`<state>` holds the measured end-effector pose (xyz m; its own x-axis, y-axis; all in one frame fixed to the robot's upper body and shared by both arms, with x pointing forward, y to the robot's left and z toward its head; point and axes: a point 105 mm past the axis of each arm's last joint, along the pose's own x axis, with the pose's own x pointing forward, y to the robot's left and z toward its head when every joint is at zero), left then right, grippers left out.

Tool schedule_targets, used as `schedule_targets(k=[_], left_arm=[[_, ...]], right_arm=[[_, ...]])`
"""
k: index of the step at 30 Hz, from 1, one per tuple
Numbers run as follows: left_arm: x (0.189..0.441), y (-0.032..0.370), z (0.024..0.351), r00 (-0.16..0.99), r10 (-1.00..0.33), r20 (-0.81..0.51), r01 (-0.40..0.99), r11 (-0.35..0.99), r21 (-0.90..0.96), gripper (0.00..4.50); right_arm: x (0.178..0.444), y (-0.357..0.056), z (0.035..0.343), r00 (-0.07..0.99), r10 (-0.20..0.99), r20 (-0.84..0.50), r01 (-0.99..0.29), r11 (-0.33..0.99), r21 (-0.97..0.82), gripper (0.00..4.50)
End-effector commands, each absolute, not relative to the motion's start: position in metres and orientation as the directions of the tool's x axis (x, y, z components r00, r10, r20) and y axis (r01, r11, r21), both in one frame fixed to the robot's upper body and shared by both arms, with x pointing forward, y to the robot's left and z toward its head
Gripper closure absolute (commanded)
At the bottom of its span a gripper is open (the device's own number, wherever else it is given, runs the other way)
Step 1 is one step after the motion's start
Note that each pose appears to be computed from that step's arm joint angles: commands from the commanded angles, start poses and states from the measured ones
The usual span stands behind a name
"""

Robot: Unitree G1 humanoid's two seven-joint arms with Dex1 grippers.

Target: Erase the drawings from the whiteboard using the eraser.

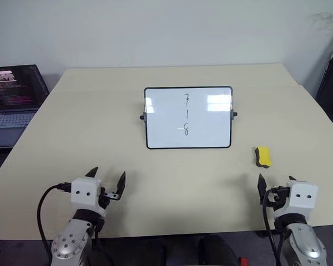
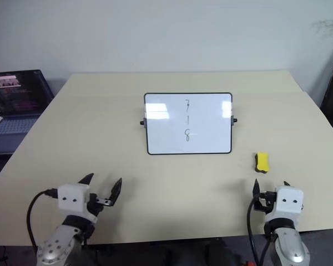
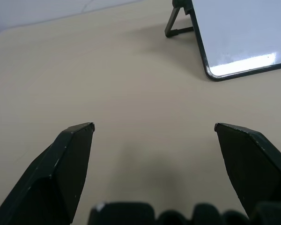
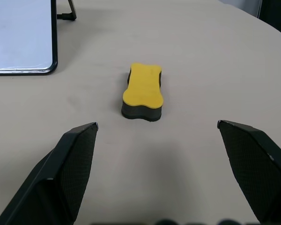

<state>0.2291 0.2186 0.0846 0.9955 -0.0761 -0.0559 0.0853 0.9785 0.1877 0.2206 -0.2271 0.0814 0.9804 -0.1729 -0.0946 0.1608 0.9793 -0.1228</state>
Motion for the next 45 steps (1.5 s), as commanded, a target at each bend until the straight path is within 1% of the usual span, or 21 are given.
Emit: schedule_targets(k=[1, 4, 9, 12, 15, 18, 23, 26, 30, 33, 37, 40, 43, 45], left_arm=[[0.227, 0.215, 0.108, 0.997, -0.082, -0.004, 0.081, 0.974, 0.213, 0.0], [0.233, 0.212, 0.113, 0.998, -0.066, 0.0, 0.065, 0.973, 0.222, 0.0], [0.244, 0.198, 0.133, 0.996, -0.077, 0.038, 0.066, 0.973, 0.219, 0.0], [0.254, 0.198, 0.142, 0.995, -0.083, 0.059, 0.068, 0.974, 0.216, 0.0], [0.262, 0.192, 0.146, 0.994, -0.084, 0.072, 0.067, 0.976, 0.21, 0.0], [0.272, 0.192, 0.16, 0.988, -0.11, 0.111, 0.083, 0.972, 0.22, 0.0], [0.286, 0.188, 0.17, 0.976, -0.173, 0.13, 0.142, 0.966, 0.214, 0.0], [0.294, 0.177, 0.173, 0.955, -0.272, 0.12, 0.245, 0.948, 0.204, 0.0], [0.305, 0.162, 0.195, 0.906, -0.397, 0.146, 0.37, 0.911, 0.181, 0.0], [0.309, 0.154, 0.207, 0.854, -0.501, 0.138, 0.474, 0.86, 0.186, 0.0], [0.31, 0.15, 0.215, 0.798, -0.595, 0.098, 0.571, 0.798, 0.195, 0.0], [0.303, 0.142, 0.216, 0.7, -0.713, 0.031, 0.699, 0.694, 0.173, 0.0], [0.281, 0.13, 0.204, 0.499, -0.861, -0.097, 0.864, 0.487, 0.128, 0.0], [0.27, 0.13, 0.192, 0.388, -0.905, -0.176, 0.921, 0.376, 0.098, 0.0]], right_arm=[[0.221, -0.231, 0.093, 0.984, -0.167, -0.058, 0.159, 0.979, -0.126, 0.02], [0.223, -0.236, 0.088, 0.982, -0.179, -0.069, 0.169, 0.977, -0.127, 0.02], [0.232, -0.236, 0.096, 0.984, -0.171, -0.038, 0.166, 0.979, -0.121, 0.02], [0.235, -0.237, 0.098, 0.984, -0.177, -0.027, 0.172, 0.976, -0.132, 0.02], [0.236, -0.248, 0.099, 0.983, -0.185, -0.016, 0.18, 0.972, -0.149, 0.02], [0.236, -0.252, 0.095, 0.974, -0.227, -0.024, 0.222, 0.966, -0.13, 0.02], [0.239, -0.252, 0.098, 0.972, -0.235, 0.0, 0.232, 0.964, -0.132, 0.02], [0.239, -0.255, 0.101, 0.968, -0.249, 0.015, 0.248, 0.96, -0.132, 0.02], [0.242, -0.258, 0.103, 0.968, -0.25, 0.023, 0.251, 0.958, -0.136, 0.02], [0.244, -0.259, 0.105, 0.967, -0.251, 0.033, 0.253, 0.957, -0.14, 0.02], [0.246, -0.259, 0.107, 0.968, -0.246, 0.039, 0.249, 0.958, -0.141, 0.02], [0.248, -0.259, 0.107, 0.969, -0.243, 0.041, 0.247, 0.959, -0.142, 0.02], [0.251, -0.257, 0.108, 0.972, -0.231, 0.043, 0.235, 0.961, -0.144, 0.02], [0.252, -0.256, 0.109, 0.974, -0.224, 0.044, 0.228, 0.963, -0.145, 0.02]])
